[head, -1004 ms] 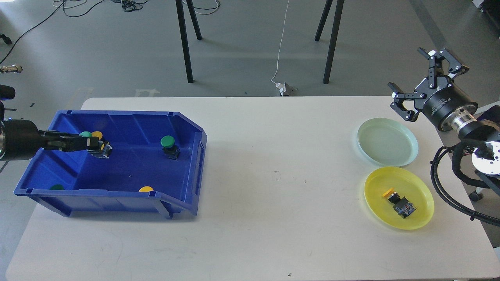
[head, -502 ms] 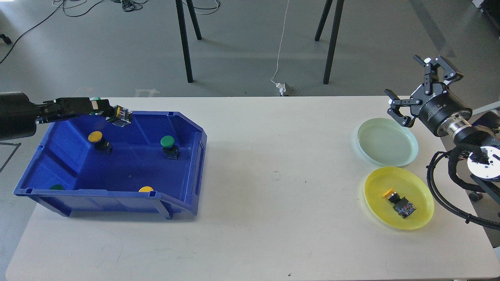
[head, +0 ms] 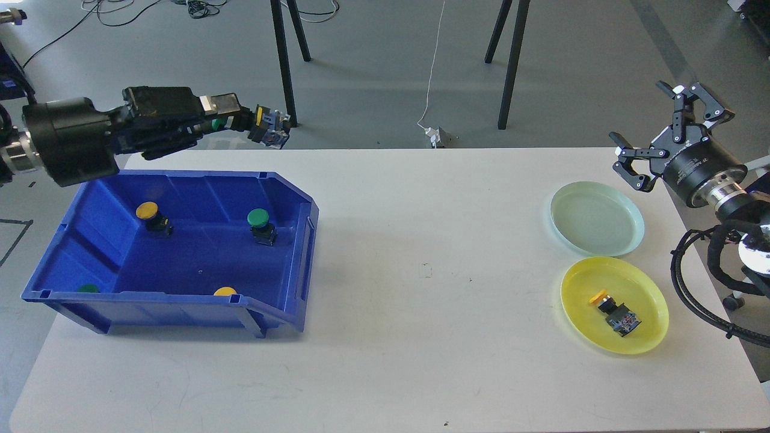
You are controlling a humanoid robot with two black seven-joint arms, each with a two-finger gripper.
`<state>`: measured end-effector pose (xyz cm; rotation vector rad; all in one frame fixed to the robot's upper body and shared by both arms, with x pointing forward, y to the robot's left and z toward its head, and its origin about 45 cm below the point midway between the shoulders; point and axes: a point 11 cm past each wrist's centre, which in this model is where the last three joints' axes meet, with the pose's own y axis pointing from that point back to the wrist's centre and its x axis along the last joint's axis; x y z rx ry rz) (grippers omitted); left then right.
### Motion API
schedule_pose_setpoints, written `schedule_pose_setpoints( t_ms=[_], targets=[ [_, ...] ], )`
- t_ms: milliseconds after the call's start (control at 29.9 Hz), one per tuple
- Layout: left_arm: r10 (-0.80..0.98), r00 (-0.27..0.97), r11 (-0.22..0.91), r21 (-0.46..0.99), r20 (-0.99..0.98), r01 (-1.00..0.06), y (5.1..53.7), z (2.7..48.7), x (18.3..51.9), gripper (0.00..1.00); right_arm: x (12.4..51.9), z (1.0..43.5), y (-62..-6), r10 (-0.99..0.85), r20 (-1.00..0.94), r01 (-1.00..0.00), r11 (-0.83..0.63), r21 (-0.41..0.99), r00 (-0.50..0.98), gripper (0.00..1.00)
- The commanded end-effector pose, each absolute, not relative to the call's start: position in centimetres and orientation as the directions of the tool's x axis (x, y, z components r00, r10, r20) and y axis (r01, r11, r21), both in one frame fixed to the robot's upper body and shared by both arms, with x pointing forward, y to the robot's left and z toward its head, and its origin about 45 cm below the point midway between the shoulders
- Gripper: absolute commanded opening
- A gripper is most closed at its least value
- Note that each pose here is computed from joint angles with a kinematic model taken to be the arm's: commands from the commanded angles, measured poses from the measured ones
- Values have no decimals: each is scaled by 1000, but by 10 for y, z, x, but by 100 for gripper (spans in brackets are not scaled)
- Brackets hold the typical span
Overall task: Pass button and place on color plate
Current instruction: 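Lift the green-topped button out of the bin with the left gripper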
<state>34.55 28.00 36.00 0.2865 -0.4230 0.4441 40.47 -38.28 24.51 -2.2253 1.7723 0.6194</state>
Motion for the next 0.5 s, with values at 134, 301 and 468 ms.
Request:
schedule_pose_setpoints(
  t_ms=[134, 301, 468],
  targets=[
    [296, 907, 945, 43, 299, -323, 185, 325, 362, 8, 403, 244, -365, -889, -392, -955, -288, 74, 238, 97],
    [300, 917, 949, 18, 263, -315, 162, 308, 363, 8, 393, 240, -346, -890, -338, -935, -348, 69, 307, 97],
    [328, 919, 942, -1, 221, -336, 151, 293, 370, 8, 371, 239, -296, -827, -348, -874, -484, 42, 441, 97]
  ],
)
